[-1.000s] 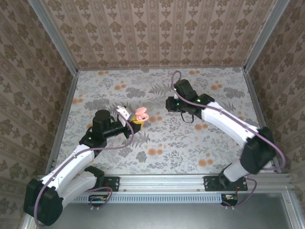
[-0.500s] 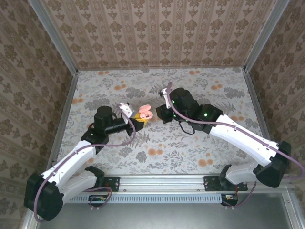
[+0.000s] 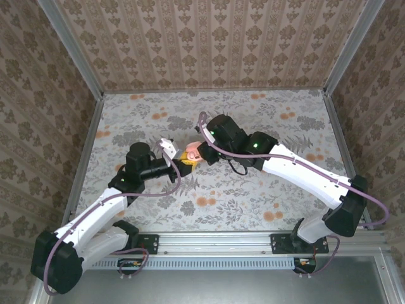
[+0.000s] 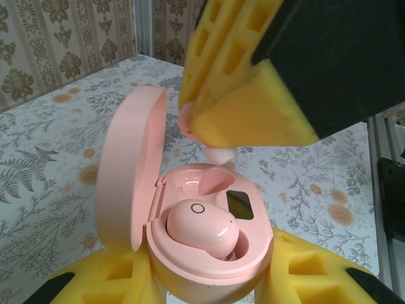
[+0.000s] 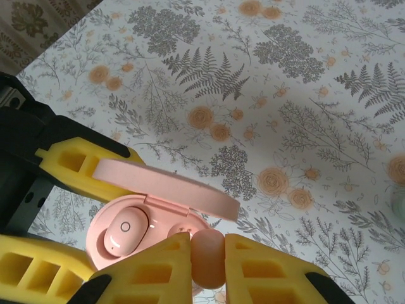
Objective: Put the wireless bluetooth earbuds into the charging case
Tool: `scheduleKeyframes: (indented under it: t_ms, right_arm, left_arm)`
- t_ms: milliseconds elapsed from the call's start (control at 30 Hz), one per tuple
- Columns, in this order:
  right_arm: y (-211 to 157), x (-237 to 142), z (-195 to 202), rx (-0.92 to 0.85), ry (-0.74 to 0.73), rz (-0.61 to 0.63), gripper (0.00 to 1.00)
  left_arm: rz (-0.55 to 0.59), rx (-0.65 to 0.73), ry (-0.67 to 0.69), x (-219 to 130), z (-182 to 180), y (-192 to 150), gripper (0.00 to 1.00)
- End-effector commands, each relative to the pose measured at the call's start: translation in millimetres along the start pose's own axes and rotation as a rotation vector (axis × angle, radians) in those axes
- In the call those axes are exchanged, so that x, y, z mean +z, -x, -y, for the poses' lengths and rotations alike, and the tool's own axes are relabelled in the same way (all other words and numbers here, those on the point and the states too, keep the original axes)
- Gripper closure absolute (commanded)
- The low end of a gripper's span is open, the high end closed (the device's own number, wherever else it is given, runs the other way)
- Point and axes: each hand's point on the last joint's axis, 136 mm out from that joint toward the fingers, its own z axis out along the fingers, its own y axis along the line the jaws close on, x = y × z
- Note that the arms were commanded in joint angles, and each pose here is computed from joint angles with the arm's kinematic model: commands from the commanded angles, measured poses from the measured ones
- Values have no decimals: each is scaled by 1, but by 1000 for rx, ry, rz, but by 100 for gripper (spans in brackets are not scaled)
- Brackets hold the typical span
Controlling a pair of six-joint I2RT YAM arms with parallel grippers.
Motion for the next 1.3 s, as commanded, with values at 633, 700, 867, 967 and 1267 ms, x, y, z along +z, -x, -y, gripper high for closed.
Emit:
scheduleKeyframes:
  t_ms: [633, 700, 867, 967, 1267]
  right_arm:
    - [-19, 7, -18, -13, 84, -118, 79]
    - [-17, 7, -20, -3, 95, -114, 78]
    - [-15, 5, -26, 15, 122, -116, 74]
    - [-13, 4, -26, 23, 121, -118, 71]
    - [-10, -4, -23, 38, 111, -113, 66]
  left_arm:
    - [43, 39, -16, -1, 6, 12, 84]
    - [42, 39, -14, -1, 6, 12, 84]
    - [40, 39, -13, -1, 6, 11, 84]
    - [41, 41, -12, -1, 7, 11, 84]
    - [42, 46, -12, -2, 7, 12, 84]
